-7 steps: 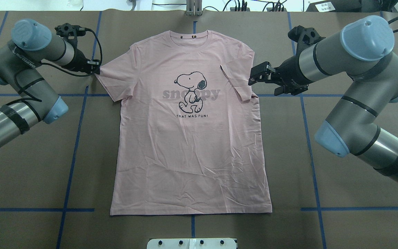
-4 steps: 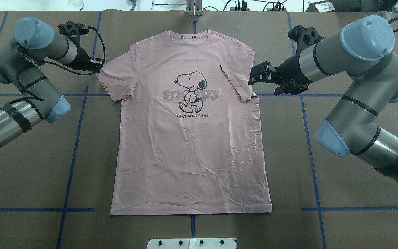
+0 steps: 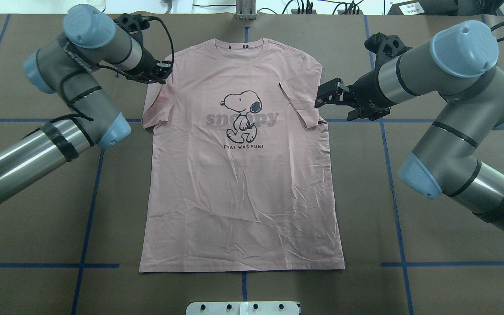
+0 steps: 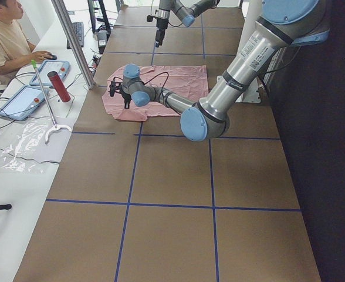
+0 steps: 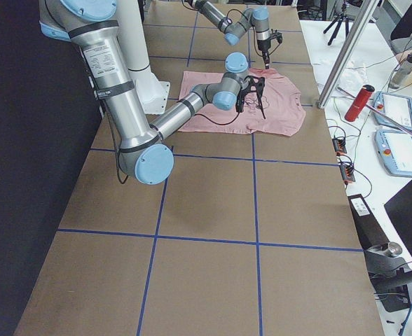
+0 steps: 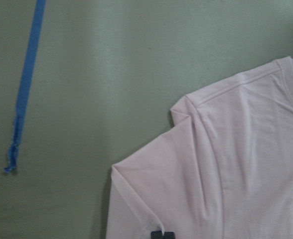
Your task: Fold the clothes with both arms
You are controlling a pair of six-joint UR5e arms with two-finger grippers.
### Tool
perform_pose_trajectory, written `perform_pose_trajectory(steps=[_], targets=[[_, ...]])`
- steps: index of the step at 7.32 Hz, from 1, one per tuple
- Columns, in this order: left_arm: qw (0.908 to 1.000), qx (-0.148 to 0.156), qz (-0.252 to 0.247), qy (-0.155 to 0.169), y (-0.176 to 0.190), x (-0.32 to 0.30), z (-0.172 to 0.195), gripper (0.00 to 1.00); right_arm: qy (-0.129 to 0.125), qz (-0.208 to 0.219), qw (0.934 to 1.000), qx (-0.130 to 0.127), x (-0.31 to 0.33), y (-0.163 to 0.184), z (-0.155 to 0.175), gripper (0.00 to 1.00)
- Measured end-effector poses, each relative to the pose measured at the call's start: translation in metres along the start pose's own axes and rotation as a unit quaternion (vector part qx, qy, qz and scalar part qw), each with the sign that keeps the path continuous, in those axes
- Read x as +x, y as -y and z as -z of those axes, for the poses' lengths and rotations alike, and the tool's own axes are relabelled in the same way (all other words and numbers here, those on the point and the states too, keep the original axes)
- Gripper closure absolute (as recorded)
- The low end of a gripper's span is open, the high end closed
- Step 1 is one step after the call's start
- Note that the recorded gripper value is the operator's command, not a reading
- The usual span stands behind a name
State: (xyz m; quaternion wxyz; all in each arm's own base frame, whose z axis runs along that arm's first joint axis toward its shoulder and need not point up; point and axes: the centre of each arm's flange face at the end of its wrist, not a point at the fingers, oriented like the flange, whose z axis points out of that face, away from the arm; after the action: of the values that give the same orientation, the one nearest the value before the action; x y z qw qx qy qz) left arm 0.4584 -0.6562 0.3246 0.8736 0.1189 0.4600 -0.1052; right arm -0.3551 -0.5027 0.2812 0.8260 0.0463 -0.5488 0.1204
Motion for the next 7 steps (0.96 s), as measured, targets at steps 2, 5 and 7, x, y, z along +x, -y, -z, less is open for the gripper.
perform_pose_trajectory(steps=[2, 5, 7], targets=[[0.9997, 0.011, 0.019, 0.014, -0.003, 0.042, -0.023, 1.00, 0.000, 0.000, 1.0000, 0.000, 0.000, 0.000, 0.000, 0.00], [0.9996, 0.023, 0.016, 0.000, 0.000, 0.044, -0.041, 0.24, 0.000, 0.000, 1.0000, 0.000, 0.000, -0.001, -0.001, 0.00], [0.9992, 0.030, 0.008, -0.025, -0.005, 0.053, -0.025, 0.16, 0.004, -0.006, 1.0000, 0.007, -0.014, -0.009, -0.005, 0.00]])
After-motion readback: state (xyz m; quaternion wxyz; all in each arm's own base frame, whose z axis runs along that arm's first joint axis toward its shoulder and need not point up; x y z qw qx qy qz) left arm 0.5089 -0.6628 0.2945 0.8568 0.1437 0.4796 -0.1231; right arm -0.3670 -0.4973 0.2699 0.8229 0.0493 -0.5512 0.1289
